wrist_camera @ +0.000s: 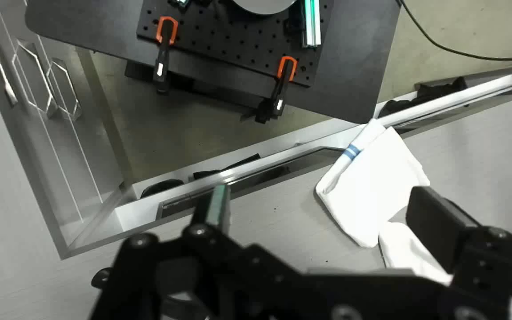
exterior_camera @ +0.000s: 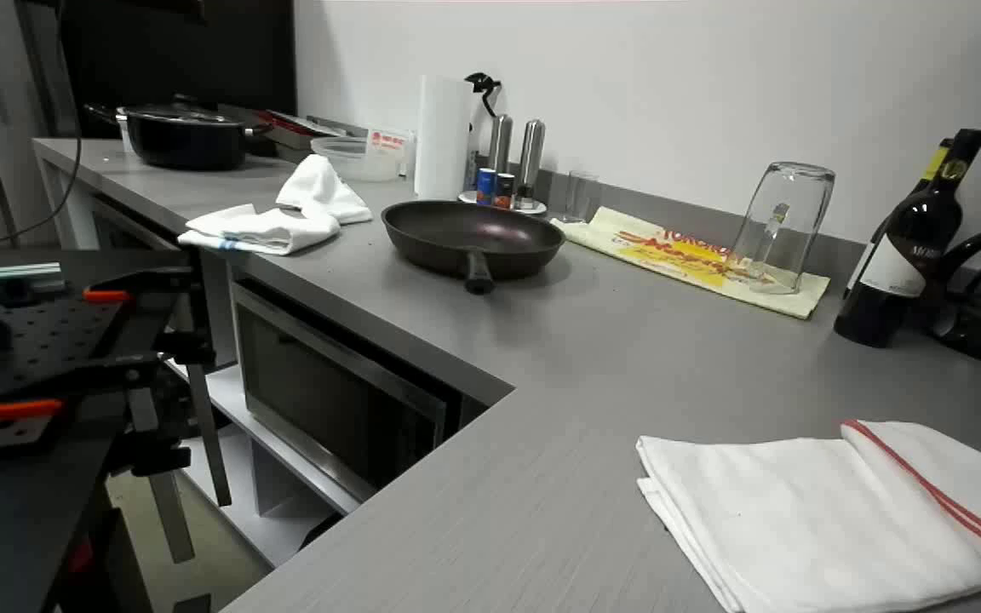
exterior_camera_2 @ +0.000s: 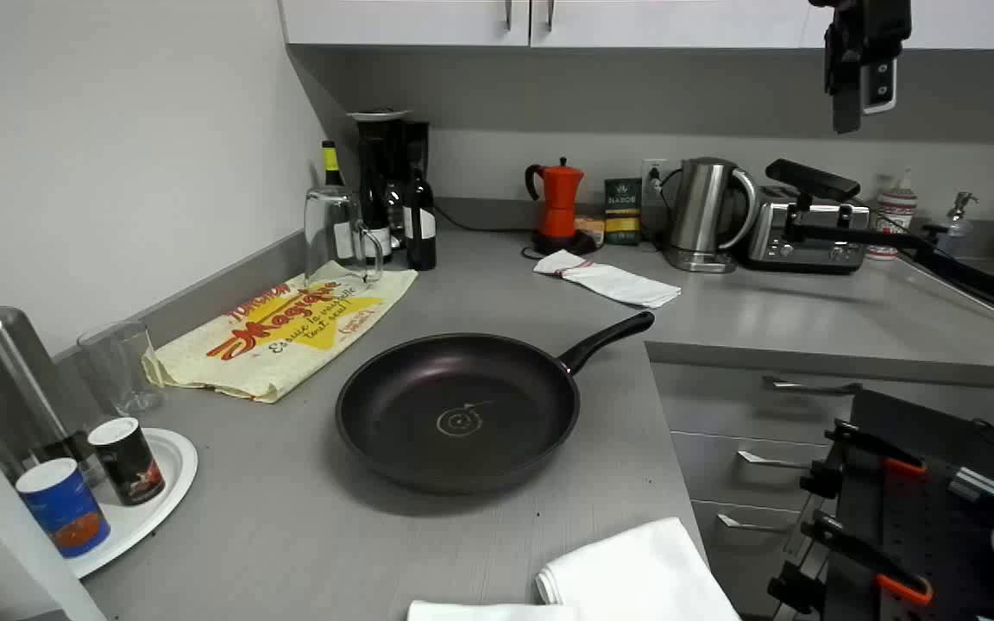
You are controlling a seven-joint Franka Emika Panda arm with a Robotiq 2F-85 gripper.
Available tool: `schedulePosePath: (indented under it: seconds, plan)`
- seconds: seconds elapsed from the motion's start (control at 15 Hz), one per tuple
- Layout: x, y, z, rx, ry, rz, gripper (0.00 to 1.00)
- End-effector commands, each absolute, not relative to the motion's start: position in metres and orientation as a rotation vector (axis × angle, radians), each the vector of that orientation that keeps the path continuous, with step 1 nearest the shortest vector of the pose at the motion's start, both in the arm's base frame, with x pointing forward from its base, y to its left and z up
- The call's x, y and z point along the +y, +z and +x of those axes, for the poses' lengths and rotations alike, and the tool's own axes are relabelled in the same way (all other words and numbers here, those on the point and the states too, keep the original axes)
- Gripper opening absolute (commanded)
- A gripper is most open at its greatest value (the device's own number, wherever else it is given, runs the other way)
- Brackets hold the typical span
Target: Use the white and blue towel on the left to wipe the black pan.
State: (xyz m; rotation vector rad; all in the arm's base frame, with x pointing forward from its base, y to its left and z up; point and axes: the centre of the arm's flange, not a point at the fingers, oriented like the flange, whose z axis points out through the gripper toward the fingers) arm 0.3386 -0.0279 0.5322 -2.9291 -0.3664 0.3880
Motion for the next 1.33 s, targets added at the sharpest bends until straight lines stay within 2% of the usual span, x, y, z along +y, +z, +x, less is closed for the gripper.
schedulePosePath:
  seconds: [0.0,0.6,0.93,1.27]
  plan:
    - [-0.028,0.532,0.339,-0.366,0.388,-2.929,1.0]
    - [-0.028,0.532,0.339,-0.366,0.387,-2.929,1.0]
    - [-0.013,0.51,0.371,-0.421,0.439,-2.922,1.0]
    - [0.039,0.471,0.406,-0.581,0.433,-2.963,1.0]
